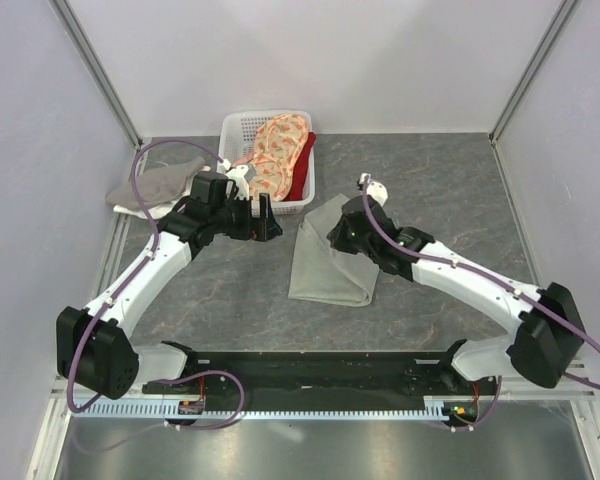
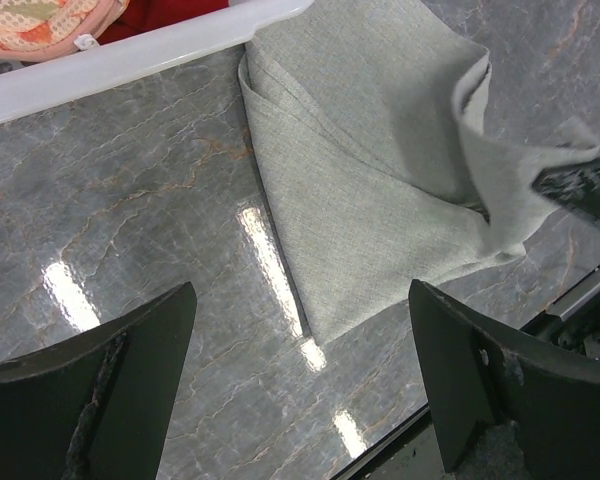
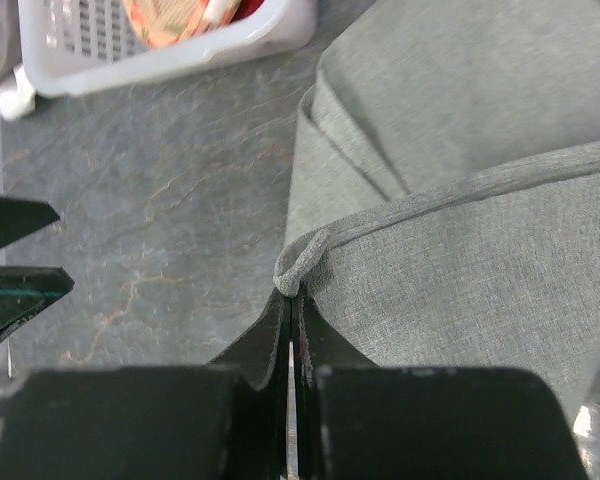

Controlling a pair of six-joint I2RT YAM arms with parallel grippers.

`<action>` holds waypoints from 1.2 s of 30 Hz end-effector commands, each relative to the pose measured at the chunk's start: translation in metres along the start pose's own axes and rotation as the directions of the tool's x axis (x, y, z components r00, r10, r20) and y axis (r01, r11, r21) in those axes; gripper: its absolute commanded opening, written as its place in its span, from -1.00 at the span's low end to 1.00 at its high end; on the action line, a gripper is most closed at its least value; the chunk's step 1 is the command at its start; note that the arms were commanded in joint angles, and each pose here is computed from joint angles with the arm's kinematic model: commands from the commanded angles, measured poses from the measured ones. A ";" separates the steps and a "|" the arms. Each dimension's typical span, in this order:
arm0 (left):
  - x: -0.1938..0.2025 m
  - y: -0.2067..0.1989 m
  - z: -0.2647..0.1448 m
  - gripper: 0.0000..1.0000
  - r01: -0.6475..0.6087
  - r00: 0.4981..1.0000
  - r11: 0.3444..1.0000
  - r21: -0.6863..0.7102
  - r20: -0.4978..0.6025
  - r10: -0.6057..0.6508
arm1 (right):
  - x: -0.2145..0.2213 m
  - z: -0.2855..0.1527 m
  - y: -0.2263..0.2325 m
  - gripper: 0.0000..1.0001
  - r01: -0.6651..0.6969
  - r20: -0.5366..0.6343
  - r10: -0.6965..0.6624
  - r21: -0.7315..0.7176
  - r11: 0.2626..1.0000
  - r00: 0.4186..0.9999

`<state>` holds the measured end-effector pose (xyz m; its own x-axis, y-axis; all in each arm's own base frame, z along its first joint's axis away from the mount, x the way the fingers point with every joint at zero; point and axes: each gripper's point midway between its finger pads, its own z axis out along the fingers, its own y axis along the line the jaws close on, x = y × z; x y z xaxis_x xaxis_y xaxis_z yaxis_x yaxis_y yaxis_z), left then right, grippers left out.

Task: Fold the napkin, place the utensils inside, and roll it up
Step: Fold the napkin

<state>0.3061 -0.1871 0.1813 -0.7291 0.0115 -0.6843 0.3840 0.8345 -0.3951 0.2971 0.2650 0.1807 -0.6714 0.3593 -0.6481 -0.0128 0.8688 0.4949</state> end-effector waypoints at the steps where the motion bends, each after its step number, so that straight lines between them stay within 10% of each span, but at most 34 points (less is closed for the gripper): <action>1: -0.005 0.008 0.003 0.89 0.024 1.000 0.999 -0.030 0.021 -0.023 | 0.000 0.012 0.038 -1.00 0.046 0.019 -0.045 -0.089 0.995 0.999; 27: -0.003 0.018 0.006 0.90 0.093 0.995 0.995 -0.020 0.024 -0.093 | 0.137 0.068 0.051 -0.98 0.296 -0.199 -0.313 -0.108 0.949 0.929; 31: -0.003 0.019 0.006 0.92 0.089 0.996 0.996 -0.025 0.024 -0.089 | 0.134 0.062 0.052 -0.25 0.307 -0.193 -0.326 -0.124 0.944 0.925; 36: 0.000 0.021 0.006 0.93 0.093 0.996 0.995 -0.033 0.019 -0.093 | 0.108 0.033 0.064 0.00 0.323 -0.122 -0.348 -0.182 0.929 0.930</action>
<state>0.3128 -0.1722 0.1666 -0.7606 -0.0501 -0.6473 0.3026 0.8548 -0.4217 0.2434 0.3646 0.0630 -0.7863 -0.0570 -0.6152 -0.2995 0.9061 0.2988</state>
